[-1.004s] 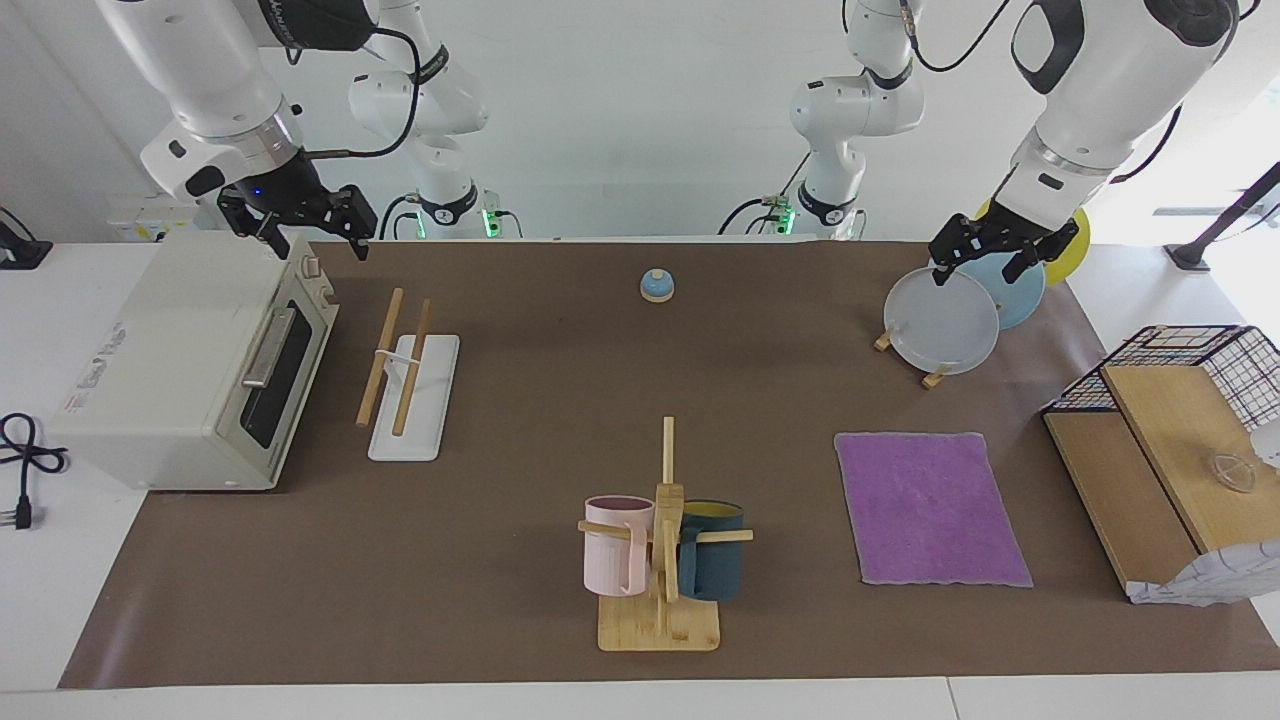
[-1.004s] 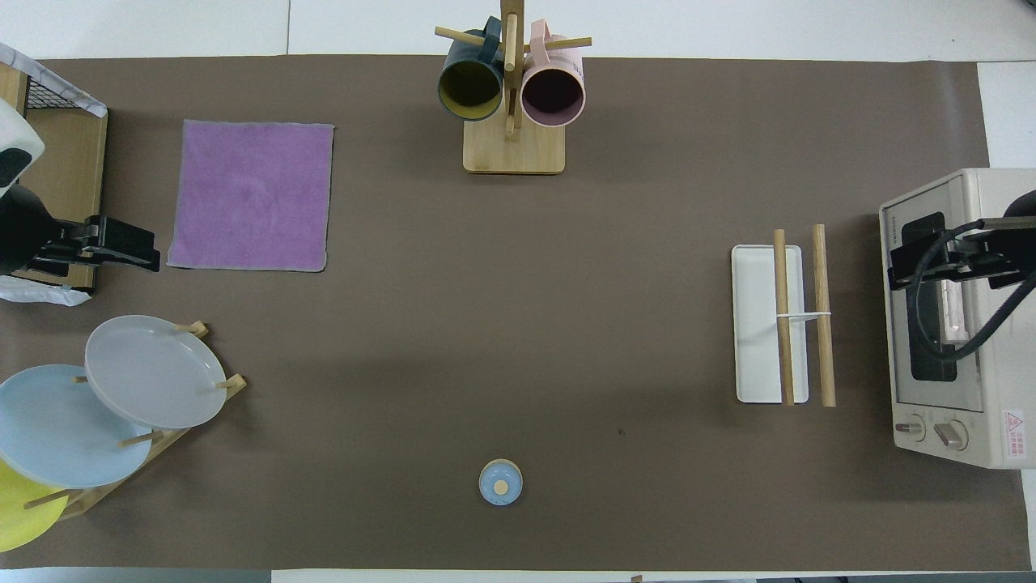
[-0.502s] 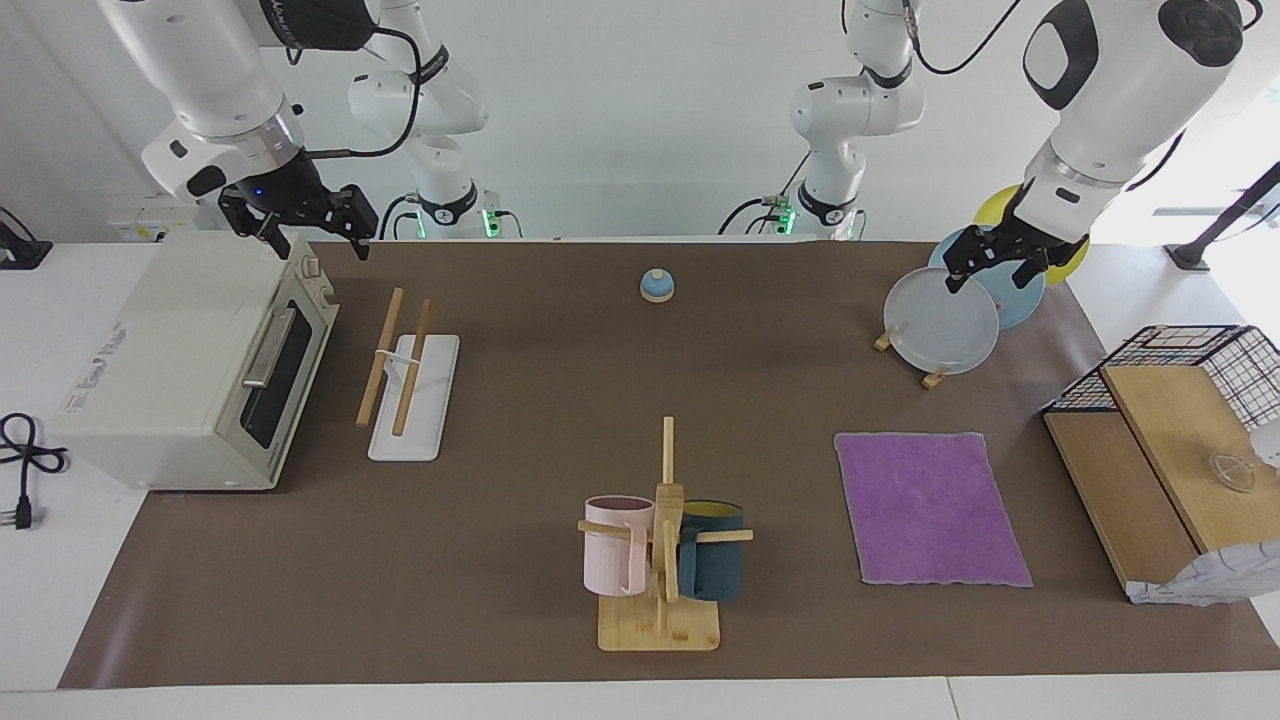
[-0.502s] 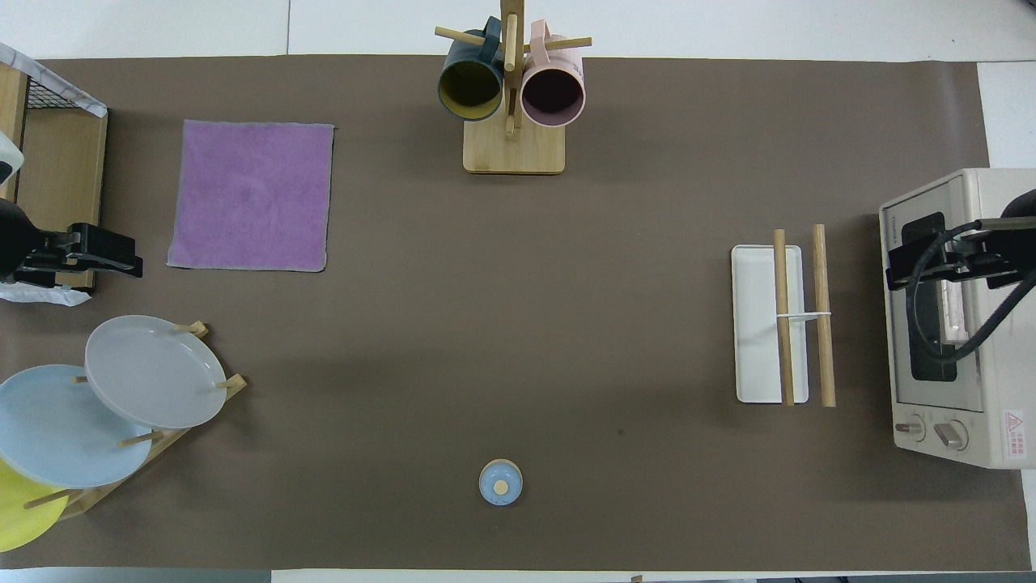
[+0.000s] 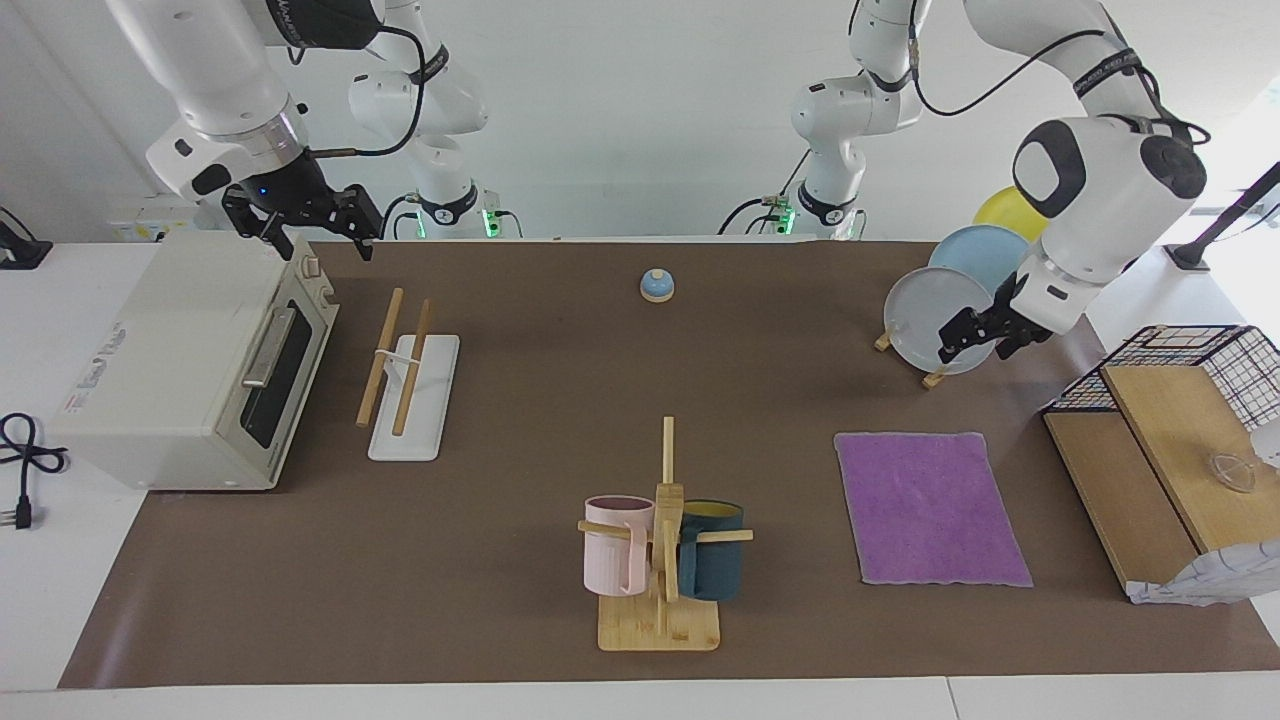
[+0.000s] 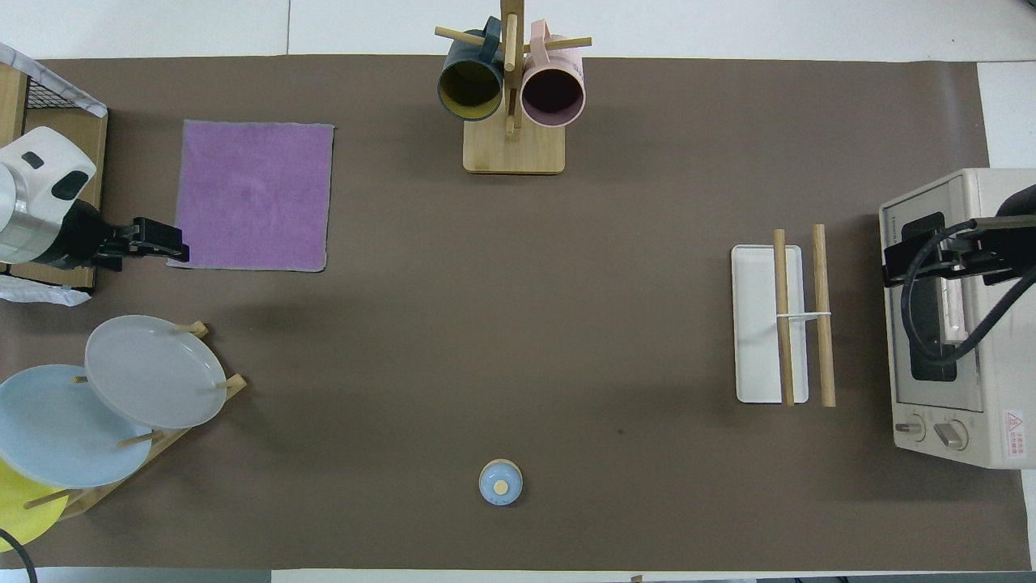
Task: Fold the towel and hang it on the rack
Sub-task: 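Move the left gripper to the edge of the purple towel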
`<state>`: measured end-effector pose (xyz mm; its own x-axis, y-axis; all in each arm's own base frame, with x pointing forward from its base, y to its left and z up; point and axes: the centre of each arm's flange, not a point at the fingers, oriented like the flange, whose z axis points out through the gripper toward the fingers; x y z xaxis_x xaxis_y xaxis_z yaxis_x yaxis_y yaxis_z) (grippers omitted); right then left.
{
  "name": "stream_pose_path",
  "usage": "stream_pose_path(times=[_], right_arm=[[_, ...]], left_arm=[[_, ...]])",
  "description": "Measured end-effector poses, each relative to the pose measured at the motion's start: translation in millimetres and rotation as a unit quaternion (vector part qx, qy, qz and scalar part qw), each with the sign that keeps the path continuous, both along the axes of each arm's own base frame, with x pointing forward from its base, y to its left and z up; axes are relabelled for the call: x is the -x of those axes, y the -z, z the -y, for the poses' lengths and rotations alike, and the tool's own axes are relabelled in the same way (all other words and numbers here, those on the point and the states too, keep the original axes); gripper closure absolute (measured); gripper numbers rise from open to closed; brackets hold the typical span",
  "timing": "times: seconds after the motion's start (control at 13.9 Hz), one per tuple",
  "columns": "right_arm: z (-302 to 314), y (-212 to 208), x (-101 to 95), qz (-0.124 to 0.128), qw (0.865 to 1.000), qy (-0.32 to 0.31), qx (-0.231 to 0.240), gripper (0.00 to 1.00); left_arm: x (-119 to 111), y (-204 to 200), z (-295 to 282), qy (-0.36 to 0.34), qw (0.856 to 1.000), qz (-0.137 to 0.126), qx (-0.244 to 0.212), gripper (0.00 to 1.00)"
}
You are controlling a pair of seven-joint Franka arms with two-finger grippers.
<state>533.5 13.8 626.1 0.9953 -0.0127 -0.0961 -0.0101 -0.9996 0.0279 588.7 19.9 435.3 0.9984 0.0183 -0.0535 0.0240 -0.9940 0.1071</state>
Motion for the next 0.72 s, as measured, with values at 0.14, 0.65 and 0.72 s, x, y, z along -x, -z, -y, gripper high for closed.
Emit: stream_pose_path(times=[0.14, 0.65, 0.72], right_arm=[[0.5, 0.0, 0.0, 0.0, 1.0, 0.001, 0.0, 0.0], [4.0, 0.0, -0.1, 0.0, 1.0, 0.004, 0.0, 0.0], [4.0, 0.0, -0.1, 0.0, 1.0, 0.004, 0.0, 0.0]], left_arm=[[-14.0, 42.0, -23.4, 0.007, 1.0, 0.002, 0.003, 0.0], [-33.8, 122.7, -37.1, 0.042, 0.999, 0.01, 0.006, 0.0], [-34.8, 124.1, -38.1, 0.047, 0.999, 0.013, 0.006, 0.0]])
